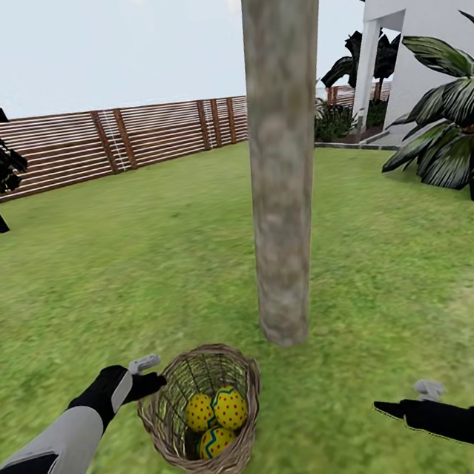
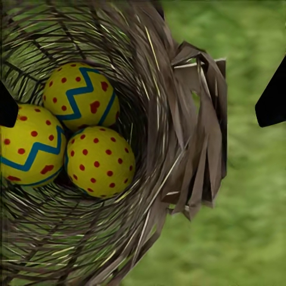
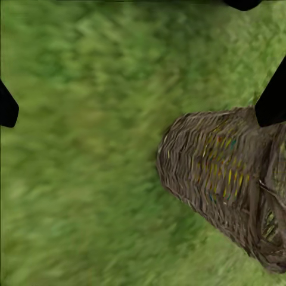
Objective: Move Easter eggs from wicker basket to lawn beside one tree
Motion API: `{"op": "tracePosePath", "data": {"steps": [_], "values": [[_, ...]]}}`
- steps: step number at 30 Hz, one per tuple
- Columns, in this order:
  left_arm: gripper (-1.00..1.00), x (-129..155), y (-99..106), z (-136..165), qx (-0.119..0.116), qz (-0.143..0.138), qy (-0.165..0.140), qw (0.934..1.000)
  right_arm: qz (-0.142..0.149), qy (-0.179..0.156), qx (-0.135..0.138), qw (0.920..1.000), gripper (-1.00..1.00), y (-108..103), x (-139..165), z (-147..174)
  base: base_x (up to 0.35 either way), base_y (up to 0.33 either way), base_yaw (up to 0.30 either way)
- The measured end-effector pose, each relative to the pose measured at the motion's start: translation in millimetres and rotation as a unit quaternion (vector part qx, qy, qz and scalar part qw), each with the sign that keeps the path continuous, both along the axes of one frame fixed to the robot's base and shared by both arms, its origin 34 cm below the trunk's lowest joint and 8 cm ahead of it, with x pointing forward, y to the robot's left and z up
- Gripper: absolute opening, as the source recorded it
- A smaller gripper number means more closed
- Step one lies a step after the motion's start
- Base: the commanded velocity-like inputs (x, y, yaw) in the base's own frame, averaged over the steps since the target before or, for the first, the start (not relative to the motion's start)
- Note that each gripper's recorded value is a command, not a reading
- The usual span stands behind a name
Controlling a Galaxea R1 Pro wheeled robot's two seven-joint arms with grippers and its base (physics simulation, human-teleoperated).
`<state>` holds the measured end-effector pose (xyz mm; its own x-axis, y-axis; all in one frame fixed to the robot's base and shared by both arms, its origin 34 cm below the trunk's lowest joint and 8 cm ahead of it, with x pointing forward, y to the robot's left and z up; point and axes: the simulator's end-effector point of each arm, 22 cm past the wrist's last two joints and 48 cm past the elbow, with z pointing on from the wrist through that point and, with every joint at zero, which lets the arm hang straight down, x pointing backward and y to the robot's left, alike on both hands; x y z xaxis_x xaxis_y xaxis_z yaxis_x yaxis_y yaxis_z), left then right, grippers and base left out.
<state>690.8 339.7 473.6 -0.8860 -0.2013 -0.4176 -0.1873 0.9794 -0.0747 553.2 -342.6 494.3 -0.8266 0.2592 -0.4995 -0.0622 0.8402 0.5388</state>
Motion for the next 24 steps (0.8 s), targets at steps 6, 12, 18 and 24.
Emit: {"op": "tracePosePath", "data": {"steps": [6,12,18,24], "values": [[1.00,1.9,1.2,12.5,0.000,0.000,0.001,1.0000,-0.015,0.006,0.025,0.9995,1.00,-10.9,0.3,24.3,0.000,0.000,0.000],[1.00,3.3,14.1,27.0,0.007,0.006,0.003,1.0000,-0.017,0.004,0.021,0.9996,1.00,-12.2,3.1,36.0,0.000,0.000,0.000],[1.00,18.5,53.2,75.2,0.010,0.018,-0.001,0.9998,-0.015,0.004,0.019,0.9997,1.00,-11.0,5.1,47.1,0.000,0.000,0.000],[1.00,18.5,65.9,92.2,0.006,0.029,-0.006,0.9995,-0.010,0.004,0.016,0.9998,1.00,-9.1,6.0,56.9,0.000,0.000,0.000]]}}
